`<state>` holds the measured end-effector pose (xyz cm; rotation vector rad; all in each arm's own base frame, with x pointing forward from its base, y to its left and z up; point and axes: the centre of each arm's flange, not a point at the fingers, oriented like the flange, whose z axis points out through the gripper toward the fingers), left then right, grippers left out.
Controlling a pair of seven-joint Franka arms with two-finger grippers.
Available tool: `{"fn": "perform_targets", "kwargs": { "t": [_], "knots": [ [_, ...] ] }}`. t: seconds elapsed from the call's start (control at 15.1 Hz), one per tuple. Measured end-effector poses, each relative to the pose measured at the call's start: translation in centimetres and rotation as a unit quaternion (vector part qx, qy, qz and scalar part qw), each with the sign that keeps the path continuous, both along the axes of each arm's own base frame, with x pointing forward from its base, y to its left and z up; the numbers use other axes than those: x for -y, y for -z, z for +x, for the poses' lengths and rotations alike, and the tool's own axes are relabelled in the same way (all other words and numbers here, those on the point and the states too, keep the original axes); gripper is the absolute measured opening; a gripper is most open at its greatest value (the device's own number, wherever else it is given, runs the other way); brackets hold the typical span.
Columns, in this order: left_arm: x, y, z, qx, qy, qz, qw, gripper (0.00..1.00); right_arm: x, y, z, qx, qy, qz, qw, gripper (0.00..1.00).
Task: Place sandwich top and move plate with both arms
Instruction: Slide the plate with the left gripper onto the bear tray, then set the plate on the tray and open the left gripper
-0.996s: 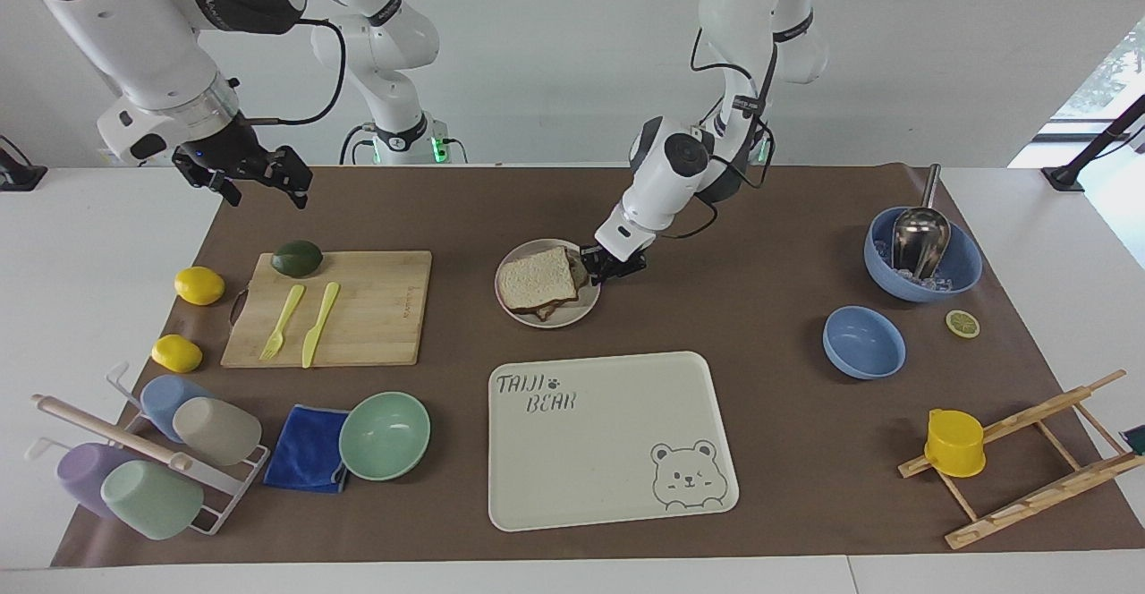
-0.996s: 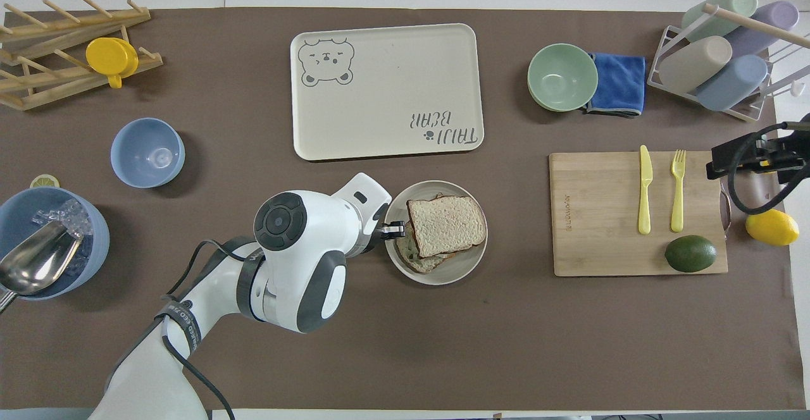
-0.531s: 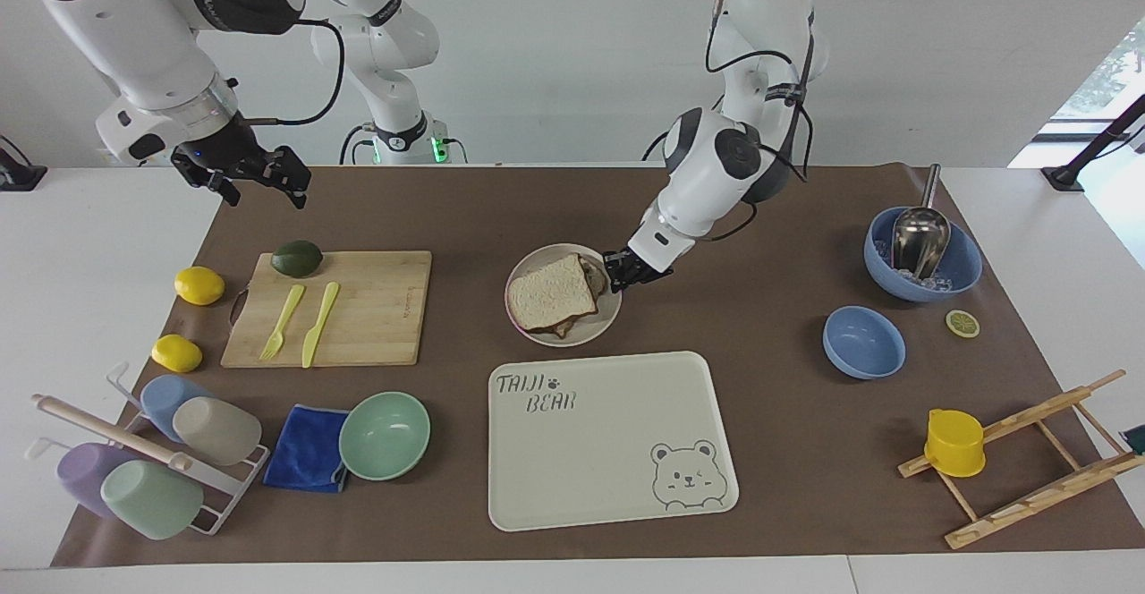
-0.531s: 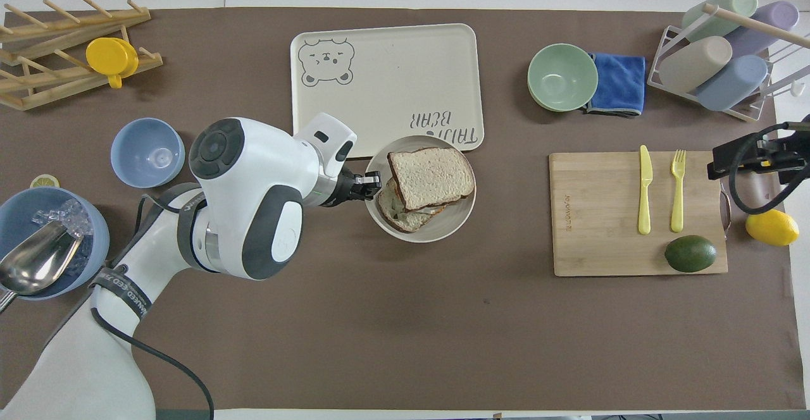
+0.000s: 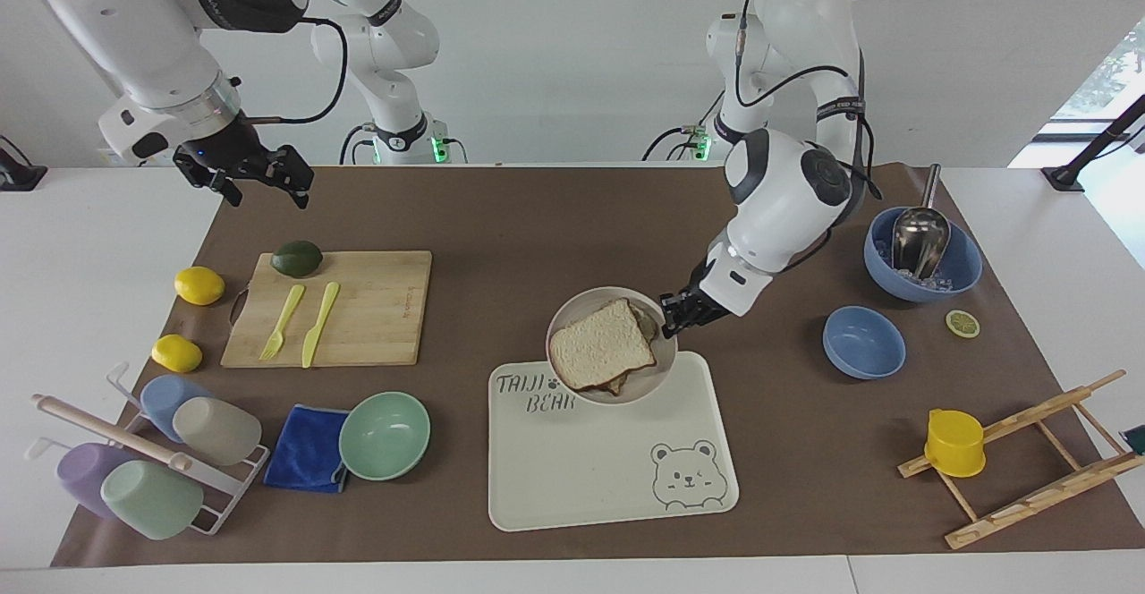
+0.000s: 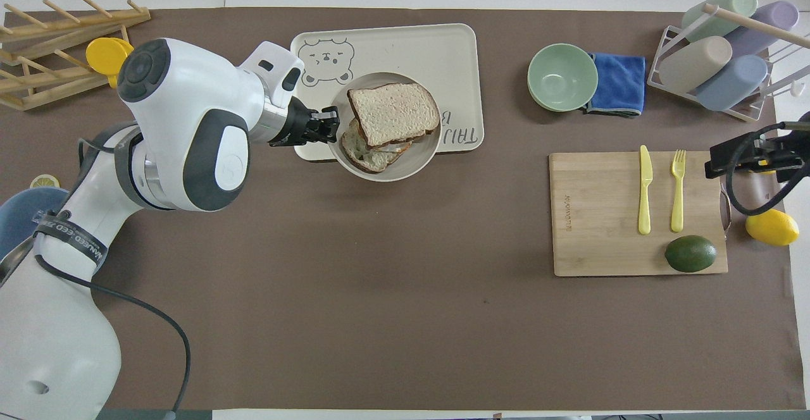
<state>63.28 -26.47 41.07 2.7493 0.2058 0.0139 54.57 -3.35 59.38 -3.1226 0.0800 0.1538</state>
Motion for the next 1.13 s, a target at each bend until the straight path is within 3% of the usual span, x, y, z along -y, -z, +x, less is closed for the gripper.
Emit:
{"fn": "perform_targets", "kwargs": {
  "t": [0.27, 0.46, 0.86, 1.13],
  "knots": [
    [0.4, 2.9, 4.1, 0.002, -0.004, -0.002, 1.0, 0.04, 0.3, -0.1, 0.0, 0.004, -0.006, 0.001, 1.0, 1.0],
    [0.2, 5.2, 5.8, 0.006, 0.014, -0.003, 1.0, 0.04, 0.4, -0.2, 0.1, 0.009, -0.003, 0.0, 1.0, 1.0],
    [1.4, 7.3, 6.2, 0.036, 0.038, -0.005, 0.999, 0.04, 0.4, -0.4, 0.1, 0.012, 0.011, -0.001, 1.0, 1.0],
    [2.7, 8.6, 5.6, 0.041, 0.054, -0.002, 0.998, 0.04, 0.4, -0.4, 0.1, 0.012, 0.012, -0.001, 1.0, 1.0]
  ]
}}
